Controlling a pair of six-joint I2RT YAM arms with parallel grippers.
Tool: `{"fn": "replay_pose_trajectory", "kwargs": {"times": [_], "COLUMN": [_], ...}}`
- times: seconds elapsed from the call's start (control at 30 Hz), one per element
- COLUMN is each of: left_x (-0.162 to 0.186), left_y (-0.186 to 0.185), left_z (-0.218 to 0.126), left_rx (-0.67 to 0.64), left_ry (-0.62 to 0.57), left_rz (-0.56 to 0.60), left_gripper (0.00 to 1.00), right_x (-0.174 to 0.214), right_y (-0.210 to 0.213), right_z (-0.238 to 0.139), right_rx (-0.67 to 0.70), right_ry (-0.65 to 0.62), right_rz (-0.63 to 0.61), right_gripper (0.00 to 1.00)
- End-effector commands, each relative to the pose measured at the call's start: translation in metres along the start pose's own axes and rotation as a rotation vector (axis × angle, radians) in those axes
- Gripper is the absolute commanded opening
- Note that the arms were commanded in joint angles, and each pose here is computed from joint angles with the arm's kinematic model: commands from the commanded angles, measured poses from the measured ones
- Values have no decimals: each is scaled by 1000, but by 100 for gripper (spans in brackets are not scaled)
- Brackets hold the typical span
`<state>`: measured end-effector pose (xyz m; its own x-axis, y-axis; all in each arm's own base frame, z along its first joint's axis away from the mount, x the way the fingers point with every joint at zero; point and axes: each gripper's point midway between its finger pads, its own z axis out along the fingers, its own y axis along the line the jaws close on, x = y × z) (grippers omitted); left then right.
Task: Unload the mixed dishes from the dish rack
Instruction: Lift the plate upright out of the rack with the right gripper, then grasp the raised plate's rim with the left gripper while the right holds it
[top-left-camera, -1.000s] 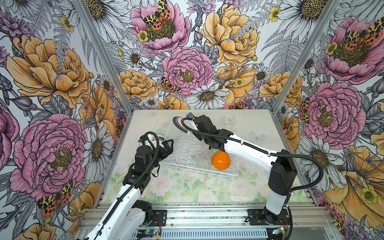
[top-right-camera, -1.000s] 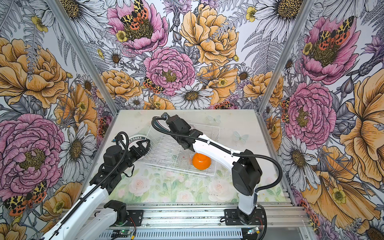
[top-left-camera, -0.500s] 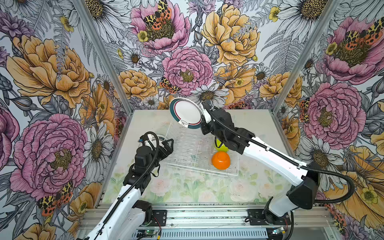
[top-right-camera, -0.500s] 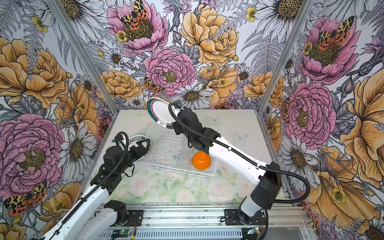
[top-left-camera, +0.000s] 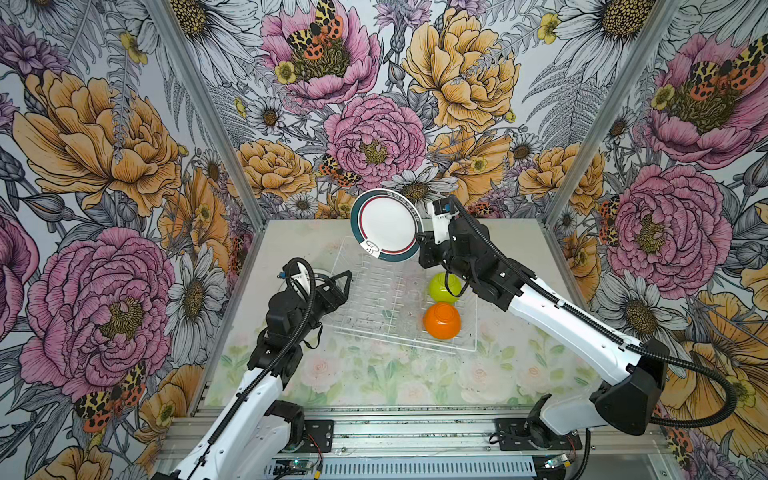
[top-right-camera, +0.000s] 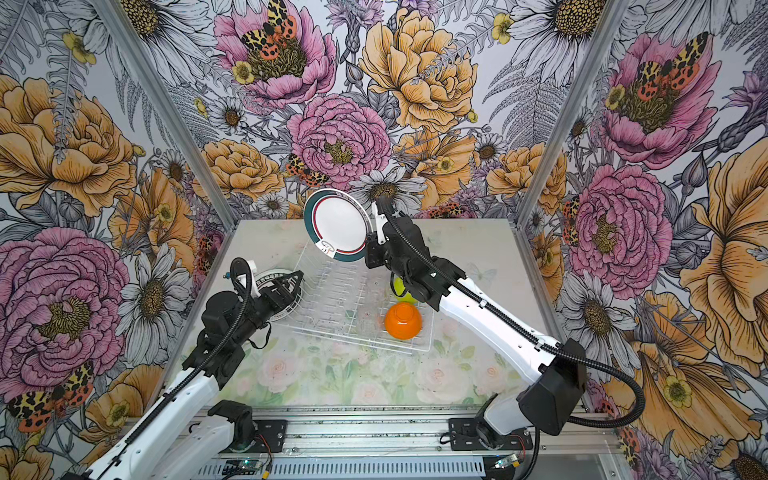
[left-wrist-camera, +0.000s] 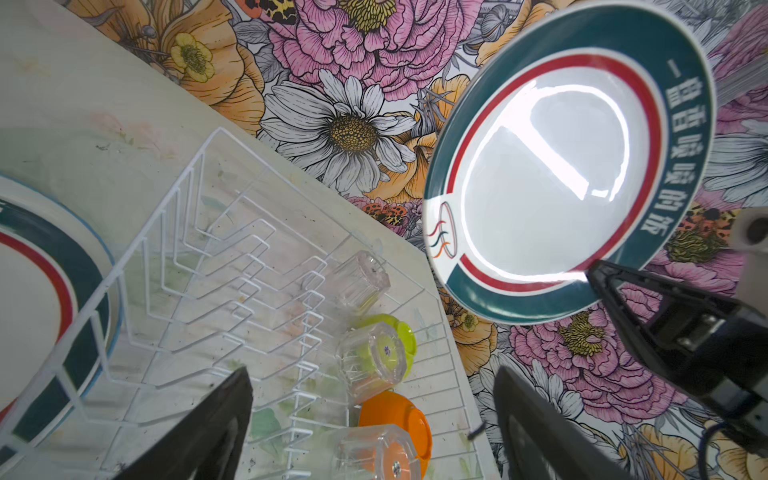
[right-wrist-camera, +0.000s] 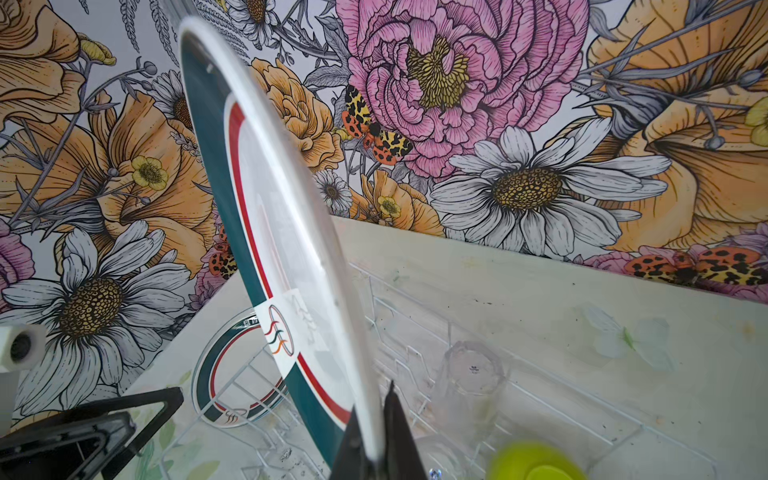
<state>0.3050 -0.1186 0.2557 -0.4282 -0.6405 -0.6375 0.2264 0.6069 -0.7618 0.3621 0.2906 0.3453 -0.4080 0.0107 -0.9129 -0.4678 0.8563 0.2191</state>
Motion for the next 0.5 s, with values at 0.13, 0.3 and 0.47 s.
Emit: {"fn": "replay_pose_trajectory", "kwargs": {"times": [0.13,0.3,0.47], "left_x": [-13,-20,-27], "left_y": [-30,-39,-47], "left_z": [11,16,22], "left_rx": [133,163,197], "left_ry": [-11,-20,-29], "left_rz": [32,50,64], "left_gripper": [82,80,75], "right_x": [-31,-31,-28], "right_y": [24,30,35], "right_z": [-24,-25,-24], "right_rx": [-150,-192,-222], "right_ry": [-86,-78,-68], "right_rz": [79,87,100], "right_gripper": [0,0,0]}}
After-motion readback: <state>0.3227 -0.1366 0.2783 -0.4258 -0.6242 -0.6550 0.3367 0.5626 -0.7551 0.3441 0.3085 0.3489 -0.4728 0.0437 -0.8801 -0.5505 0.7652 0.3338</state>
